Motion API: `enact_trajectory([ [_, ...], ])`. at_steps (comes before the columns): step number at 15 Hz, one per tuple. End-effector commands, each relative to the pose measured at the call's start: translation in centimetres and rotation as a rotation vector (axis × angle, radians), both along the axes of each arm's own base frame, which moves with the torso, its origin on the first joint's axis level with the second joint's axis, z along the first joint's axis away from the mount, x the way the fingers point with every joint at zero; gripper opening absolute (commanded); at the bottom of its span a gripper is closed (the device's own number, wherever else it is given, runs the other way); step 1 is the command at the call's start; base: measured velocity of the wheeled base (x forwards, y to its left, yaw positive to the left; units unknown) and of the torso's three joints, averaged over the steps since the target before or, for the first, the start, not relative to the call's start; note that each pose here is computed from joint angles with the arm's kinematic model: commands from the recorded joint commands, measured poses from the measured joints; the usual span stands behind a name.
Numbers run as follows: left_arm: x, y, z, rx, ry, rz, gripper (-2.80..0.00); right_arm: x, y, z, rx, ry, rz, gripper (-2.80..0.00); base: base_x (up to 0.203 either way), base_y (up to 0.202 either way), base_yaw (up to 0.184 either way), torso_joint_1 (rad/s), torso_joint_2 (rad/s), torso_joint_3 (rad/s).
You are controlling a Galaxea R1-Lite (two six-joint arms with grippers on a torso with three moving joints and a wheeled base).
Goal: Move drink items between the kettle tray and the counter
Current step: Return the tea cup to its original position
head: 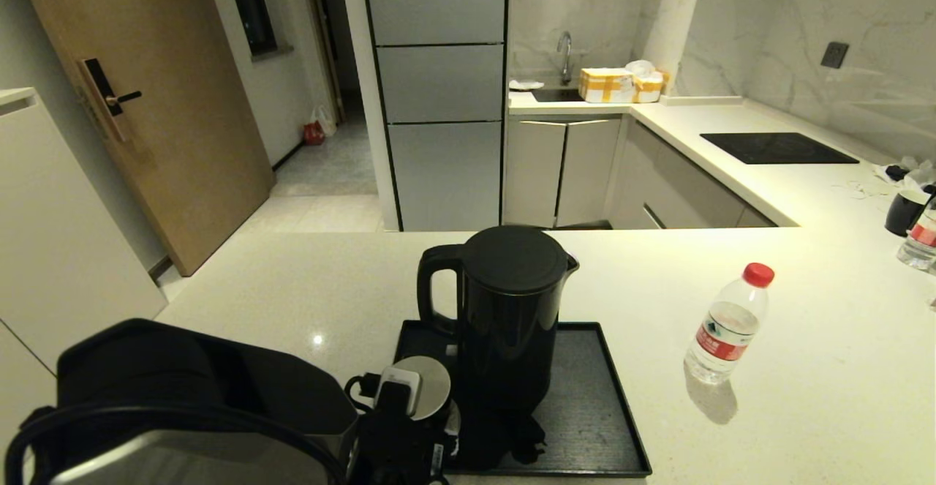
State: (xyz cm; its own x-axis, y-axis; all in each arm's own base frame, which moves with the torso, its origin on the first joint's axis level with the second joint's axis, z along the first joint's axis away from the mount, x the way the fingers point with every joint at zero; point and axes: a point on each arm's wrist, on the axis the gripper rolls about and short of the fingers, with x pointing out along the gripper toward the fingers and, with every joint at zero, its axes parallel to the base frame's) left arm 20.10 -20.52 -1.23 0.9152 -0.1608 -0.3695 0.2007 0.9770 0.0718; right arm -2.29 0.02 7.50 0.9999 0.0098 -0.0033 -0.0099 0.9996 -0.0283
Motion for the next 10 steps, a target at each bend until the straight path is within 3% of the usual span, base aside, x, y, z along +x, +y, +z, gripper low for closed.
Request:
enact_trajectory([
  [1, -0.2, 0.2, 0.3, -0.007, -0.006, 0.005, 0.00, 0.0, 0.0, 0.0, -0.001, 0.001, 0.002, -2.80, 0.000, 0.000, 0.000, 0.000, 0.00, 0.000],
  [5, -1.3, 1.2, 2.0, -0.024, -0.019, 0.003, 0.00, 0.0, 0.0, 0.0, -0.001, 0.001, 0.001, -2.80, 0.000, 0.000, 0.000, 0.000, 0.00, 0.000],
  [10, -1.4, 1.1, 1.8, -0.018, -0.014, 0.000, 0.00, 0.0, 0.0, 0.0, -0.001, 0.001, 0.001, -2.80, 0.000, 0.000, 0.000, 0.000, 0.00, 0.000],
])
